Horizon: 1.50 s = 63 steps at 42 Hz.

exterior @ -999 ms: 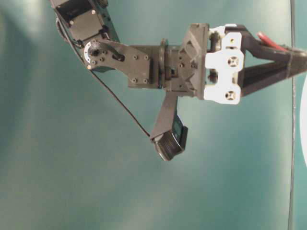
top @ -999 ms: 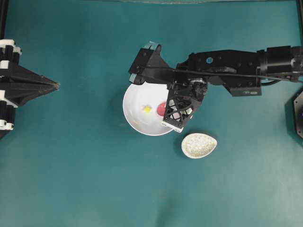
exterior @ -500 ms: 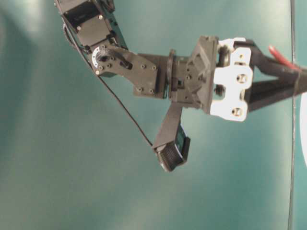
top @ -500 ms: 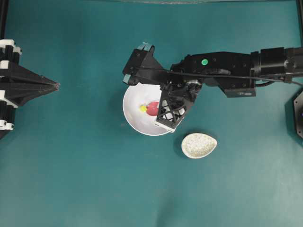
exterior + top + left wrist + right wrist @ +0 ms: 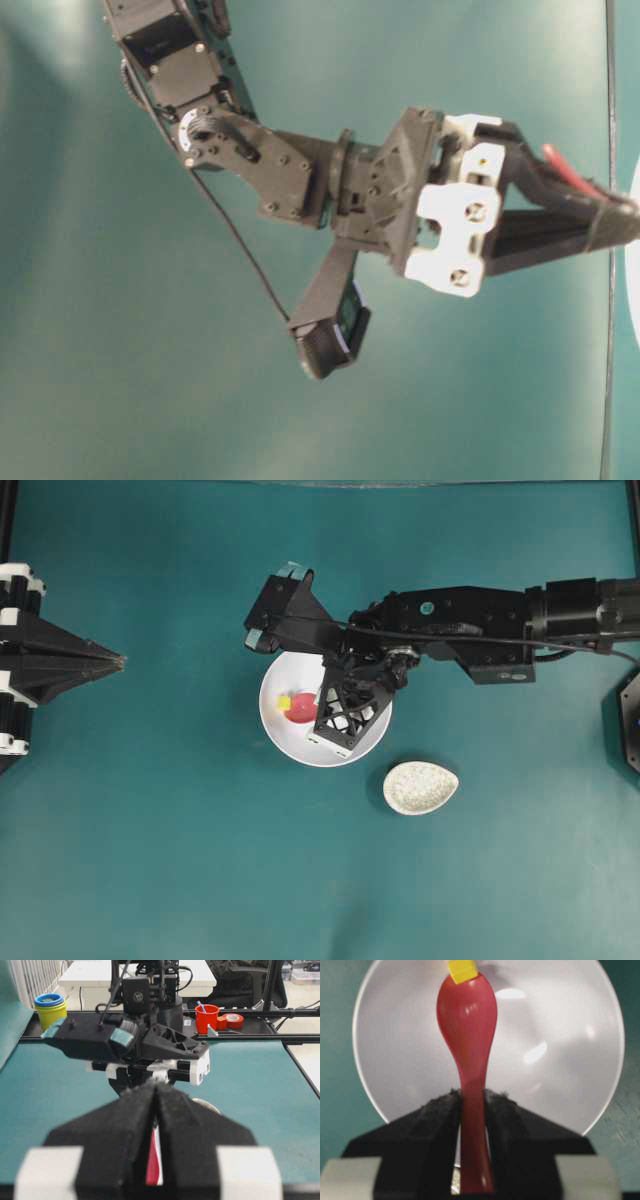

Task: Scoop the yellow hexagonal prism block from the bowl with a spoon using the right arm.
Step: 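Drag the spoon under the yellow block to scoop it up, then lift the spoon holding the block up and out of the bowl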

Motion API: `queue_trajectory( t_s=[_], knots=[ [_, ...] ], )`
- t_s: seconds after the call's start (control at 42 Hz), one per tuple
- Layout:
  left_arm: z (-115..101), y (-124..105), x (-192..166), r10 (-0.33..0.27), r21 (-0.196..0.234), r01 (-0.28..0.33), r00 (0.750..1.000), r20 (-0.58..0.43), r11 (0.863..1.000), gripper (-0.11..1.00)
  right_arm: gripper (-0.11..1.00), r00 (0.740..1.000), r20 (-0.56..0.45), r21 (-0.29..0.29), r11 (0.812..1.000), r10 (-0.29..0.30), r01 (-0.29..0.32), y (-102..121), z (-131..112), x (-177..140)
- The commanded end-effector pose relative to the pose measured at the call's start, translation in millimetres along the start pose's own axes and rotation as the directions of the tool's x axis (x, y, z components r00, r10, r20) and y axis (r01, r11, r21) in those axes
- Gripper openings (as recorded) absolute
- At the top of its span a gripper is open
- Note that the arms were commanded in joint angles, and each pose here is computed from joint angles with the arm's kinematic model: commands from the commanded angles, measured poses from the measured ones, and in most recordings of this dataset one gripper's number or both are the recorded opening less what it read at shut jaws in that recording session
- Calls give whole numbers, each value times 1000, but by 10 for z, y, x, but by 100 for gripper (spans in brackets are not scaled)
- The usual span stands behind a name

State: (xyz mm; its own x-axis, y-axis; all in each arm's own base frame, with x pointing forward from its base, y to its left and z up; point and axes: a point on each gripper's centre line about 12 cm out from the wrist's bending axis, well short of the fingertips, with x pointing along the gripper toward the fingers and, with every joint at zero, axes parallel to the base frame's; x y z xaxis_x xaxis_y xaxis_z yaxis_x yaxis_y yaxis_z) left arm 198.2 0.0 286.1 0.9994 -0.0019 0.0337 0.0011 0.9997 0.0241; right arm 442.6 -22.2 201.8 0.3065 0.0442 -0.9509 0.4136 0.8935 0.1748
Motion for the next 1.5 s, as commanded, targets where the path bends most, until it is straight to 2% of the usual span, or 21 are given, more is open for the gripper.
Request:
queue_trajectory(
  t_s=[0.0,0.547,1.047,1.475],
  knots=[
    [65,4,19,1,3,-1,1000,17,1000,0,21,998,57,-7,1000,21,-21,53,103,-182],
    [60,1,19,0,2,0,1000,12,1000,0,21,991,127,-17,999,32,-30,62,195,-459],
    [47,1,19,0,3,0,1000,2,1000,0,21,988,149,-24,999,30,-27,50,200,-548],
    [39,1,17,0,2,0,1000,-6,1000,0,21,963,264,-48,998,58,-47,25,116,-935]
  ],
)
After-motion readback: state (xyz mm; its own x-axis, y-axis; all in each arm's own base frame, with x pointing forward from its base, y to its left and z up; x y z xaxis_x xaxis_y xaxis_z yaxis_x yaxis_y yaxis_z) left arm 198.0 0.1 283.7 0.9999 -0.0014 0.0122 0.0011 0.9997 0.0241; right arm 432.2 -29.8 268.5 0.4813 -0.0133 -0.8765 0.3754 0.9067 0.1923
